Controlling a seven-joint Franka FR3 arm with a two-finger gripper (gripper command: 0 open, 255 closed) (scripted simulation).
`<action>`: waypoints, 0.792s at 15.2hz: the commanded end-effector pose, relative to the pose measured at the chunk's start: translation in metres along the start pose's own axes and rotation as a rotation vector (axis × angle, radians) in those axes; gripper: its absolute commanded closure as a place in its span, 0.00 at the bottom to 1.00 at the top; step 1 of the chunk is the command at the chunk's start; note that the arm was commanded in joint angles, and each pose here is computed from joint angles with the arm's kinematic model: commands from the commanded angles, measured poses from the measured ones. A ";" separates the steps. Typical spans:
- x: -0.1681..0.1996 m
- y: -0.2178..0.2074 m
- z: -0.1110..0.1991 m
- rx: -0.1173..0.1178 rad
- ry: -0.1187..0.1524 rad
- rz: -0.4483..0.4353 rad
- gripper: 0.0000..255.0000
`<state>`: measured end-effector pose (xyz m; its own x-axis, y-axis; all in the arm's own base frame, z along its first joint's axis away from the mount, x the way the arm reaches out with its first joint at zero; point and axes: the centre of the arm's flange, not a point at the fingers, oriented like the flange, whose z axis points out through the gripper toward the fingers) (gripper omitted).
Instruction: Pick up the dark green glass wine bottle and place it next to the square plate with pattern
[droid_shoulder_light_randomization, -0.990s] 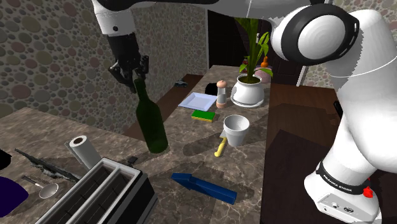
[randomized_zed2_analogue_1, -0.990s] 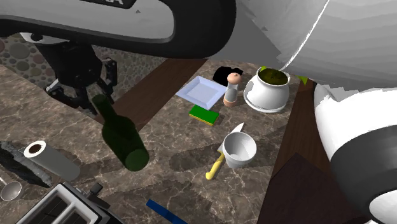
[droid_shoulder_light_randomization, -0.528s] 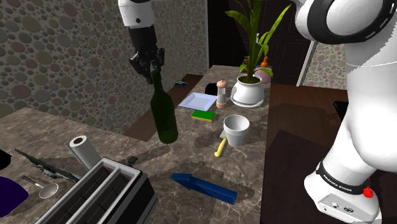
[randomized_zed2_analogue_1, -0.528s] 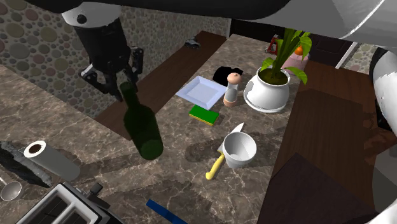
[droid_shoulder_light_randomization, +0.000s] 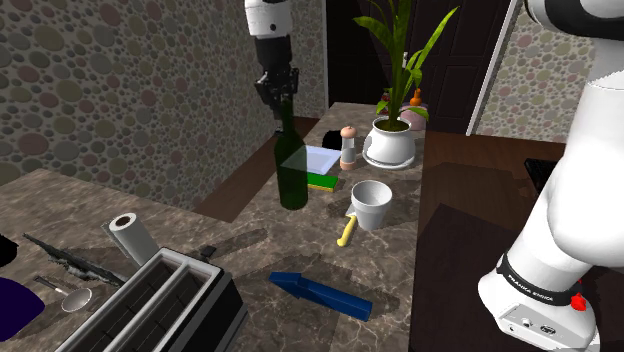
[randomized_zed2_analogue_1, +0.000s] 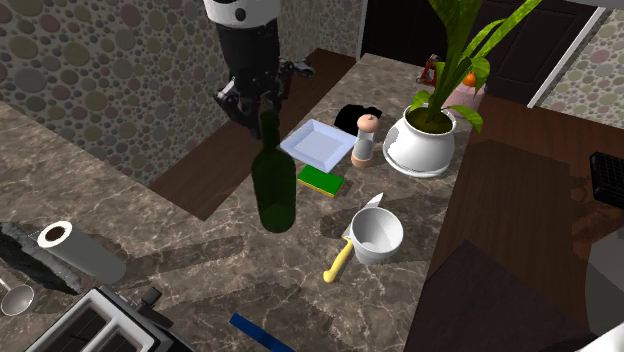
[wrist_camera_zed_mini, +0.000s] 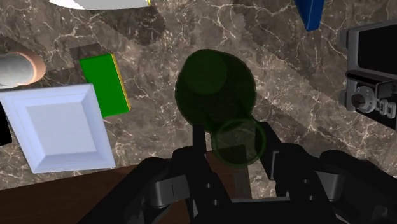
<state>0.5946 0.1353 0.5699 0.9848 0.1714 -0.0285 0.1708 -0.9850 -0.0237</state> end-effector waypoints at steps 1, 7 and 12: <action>-0.011 0.025 -0.002 0.000 0.000 -0.001 1.00; -0.041 0.098 -0.004 0.000 0.000 -0.001 1.00; -0.066 0.159 -0.005 0.000 0.000 -0.001 1.00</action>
<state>0.5589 -0.0182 0.5705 0.9848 0.1713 -0.0287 0.1707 -0.9850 -0.0241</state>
